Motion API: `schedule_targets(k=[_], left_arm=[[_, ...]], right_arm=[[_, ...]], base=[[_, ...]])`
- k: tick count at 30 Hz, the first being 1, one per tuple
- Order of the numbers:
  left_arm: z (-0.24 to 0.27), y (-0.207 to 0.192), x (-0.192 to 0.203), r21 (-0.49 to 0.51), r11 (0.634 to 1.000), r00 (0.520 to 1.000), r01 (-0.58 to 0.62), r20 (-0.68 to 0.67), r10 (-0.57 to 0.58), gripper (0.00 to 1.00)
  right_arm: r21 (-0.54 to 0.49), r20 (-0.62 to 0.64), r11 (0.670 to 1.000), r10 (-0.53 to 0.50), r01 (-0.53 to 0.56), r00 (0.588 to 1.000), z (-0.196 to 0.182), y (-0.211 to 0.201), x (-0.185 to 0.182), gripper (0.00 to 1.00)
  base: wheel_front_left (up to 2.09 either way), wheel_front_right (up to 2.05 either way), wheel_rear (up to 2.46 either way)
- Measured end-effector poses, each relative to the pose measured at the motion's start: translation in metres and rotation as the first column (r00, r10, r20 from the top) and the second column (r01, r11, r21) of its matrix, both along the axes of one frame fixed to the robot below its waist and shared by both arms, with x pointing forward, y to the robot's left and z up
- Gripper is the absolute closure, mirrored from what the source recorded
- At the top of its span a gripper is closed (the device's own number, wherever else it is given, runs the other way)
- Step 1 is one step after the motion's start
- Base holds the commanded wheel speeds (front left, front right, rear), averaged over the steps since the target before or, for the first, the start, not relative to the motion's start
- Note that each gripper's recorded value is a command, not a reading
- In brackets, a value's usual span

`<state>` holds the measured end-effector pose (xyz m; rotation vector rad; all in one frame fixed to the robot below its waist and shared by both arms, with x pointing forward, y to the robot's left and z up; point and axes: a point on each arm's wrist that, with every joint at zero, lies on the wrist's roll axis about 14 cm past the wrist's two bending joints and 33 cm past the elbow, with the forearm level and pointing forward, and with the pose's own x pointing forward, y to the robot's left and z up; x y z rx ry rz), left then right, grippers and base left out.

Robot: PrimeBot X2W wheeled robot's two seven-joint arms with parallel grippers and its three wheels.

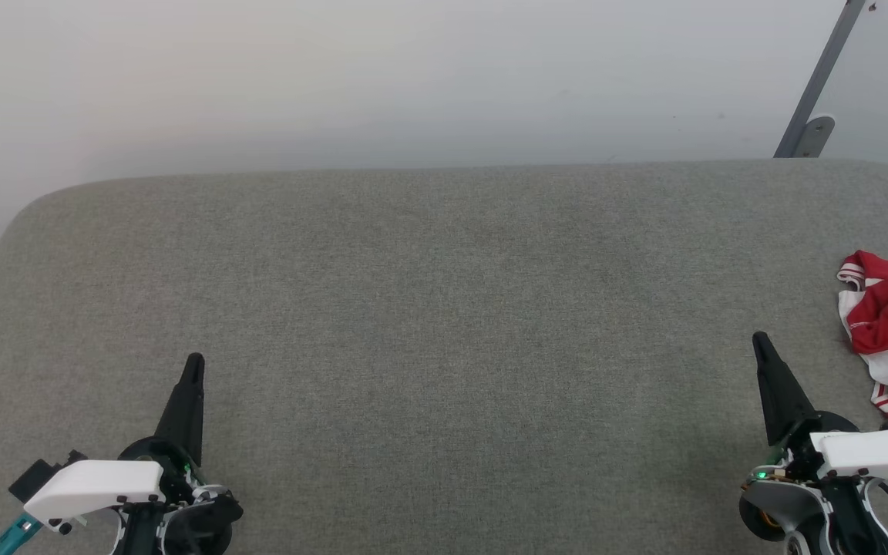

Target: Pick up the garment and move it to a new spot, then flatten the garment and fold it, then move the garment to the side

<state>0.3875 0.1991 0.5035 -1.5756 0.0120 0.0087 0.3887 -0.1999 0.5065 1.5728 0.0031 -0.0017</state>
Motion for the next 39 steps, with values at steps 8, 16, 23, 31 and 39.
schedule_targets(k=[8, 16, 23, 31, 39], left_arm=[[0.0000, 0.0000, 0.0000, 0.000, 1.000, 1.000, 0.000, 0.000, 0.000, 1.00], [0.0000, 0.0000, 0.0000, 0.000, 1.000, 1.000, 0.000, 0.000, 0.000, 1.00], [0.0000, 0.0000, 0.0000, 0.000, 1.000, 1.000, 0.000, 0.000, 0.000, 1.00], [0.0000, 0.0000, 0.0000, 0.000, 1.000, 1.000, 0.000, 0.000, 0.000, 1.00], [0.0000, 0.0000, 0.0000, 0.000, 1.000, 1.000, 0.000, 0.000, 0.000, 1.00]], right_arm=[[0.000, 0.000, 1.000, 0.000, 0.000, 1.000, 0.0000, -0.0001, 0.0000, 1.00], [0.000, 0.000, 1.000, 0.000, 0.000, 1.000, 0.0000, 0.0000, 0.0000, 1.00], [0.000, 0.000, 1.000, 0.000, 0.000, 1.000, 0.0000, 0.0001, 0.0000, 1.00], [0.000, 0.000, 1.000, 0.000, 0.000, 1.000, 0.0000, 0.0001, 0.0000, 1.00], [0.000, 0.000, 1.000, 0.000, 0.000, 1.000, 0.0000, 0.0000, 0.0000, 1.00]], base=[[0.00, 0.00, 0.00], [0.00, 0.00, 0.00], [0.00, 0.00, 0.00], [0.00, 0.00, 0.00], [0.00, 0.00, 0.00]])
